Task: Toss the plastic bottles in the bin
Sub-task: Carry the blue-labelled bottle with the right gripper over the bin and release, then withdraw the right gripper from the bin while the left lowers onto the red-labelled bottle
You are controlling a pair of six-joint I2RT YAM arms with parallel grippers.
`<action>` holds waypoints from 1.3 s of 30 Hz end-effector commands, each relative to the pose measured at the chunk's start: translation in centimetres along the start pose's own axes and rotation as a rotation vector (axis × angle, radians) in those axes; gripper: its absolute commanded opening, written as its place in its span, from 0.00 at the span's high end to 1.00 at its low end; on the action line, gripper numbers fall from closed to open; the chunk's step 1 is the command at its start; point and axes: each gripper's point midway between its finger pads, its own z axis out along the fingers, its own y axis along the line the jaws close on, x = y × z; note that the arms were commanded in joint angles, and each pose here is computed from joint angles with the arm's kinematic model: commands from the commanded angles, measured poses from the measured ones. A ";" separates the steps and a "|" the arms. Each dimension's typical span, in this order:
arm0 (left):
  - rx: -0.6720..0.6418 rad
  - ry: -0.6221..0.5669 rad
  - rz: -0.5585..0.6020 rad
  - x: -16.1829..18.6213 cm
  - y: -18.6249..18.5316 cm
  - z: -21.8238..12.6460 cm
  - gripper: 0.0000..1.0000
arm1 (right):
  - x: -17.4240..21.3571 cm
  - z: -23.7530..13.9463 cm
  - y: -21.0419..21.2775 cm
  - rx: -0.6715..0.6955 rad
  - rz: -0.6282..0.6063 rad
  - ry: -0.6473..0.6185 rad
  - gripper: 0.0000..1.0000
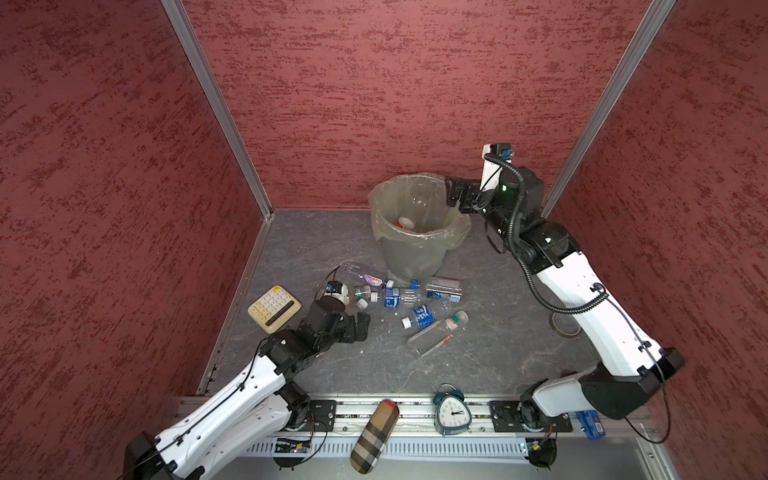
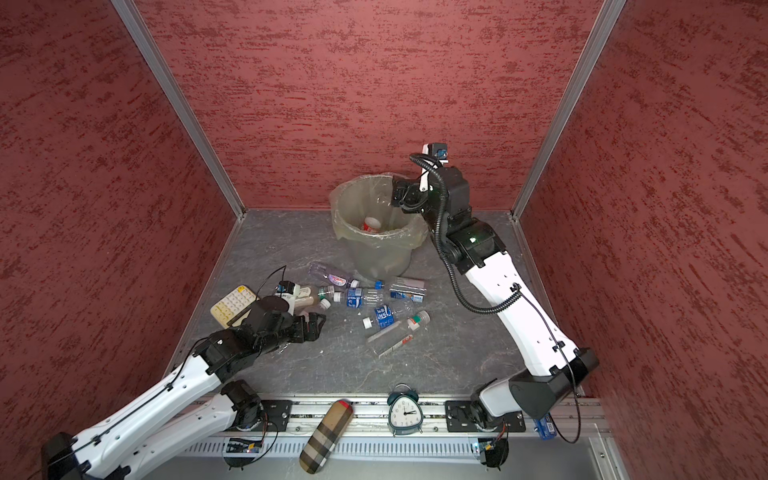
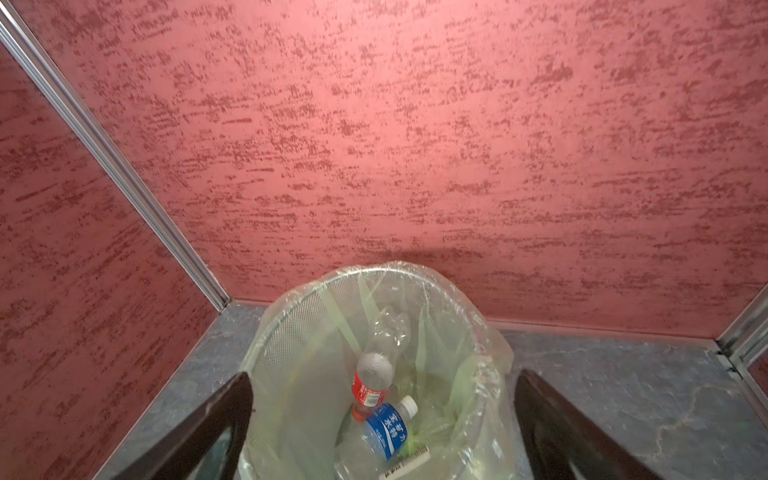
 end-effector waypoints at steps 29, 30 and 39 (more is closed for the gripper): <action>-0.188 0.167 -0.094 1.9 4.4 4.7 0.01 | 13.6 -5.3 -4.4 0.029 0.156 0.177 0.01; -0.183 0.176 -0.097 2.1 4.4 4.8 0.01 | 13.6 -5.4 -4.5 0.036 0.155 0.177 0.01; -0.166 0.242 -0.090 3.8 4.4 5.2 0.01 | 13.8 -5.4 -4.8 0.048 0.154 0.180 0.01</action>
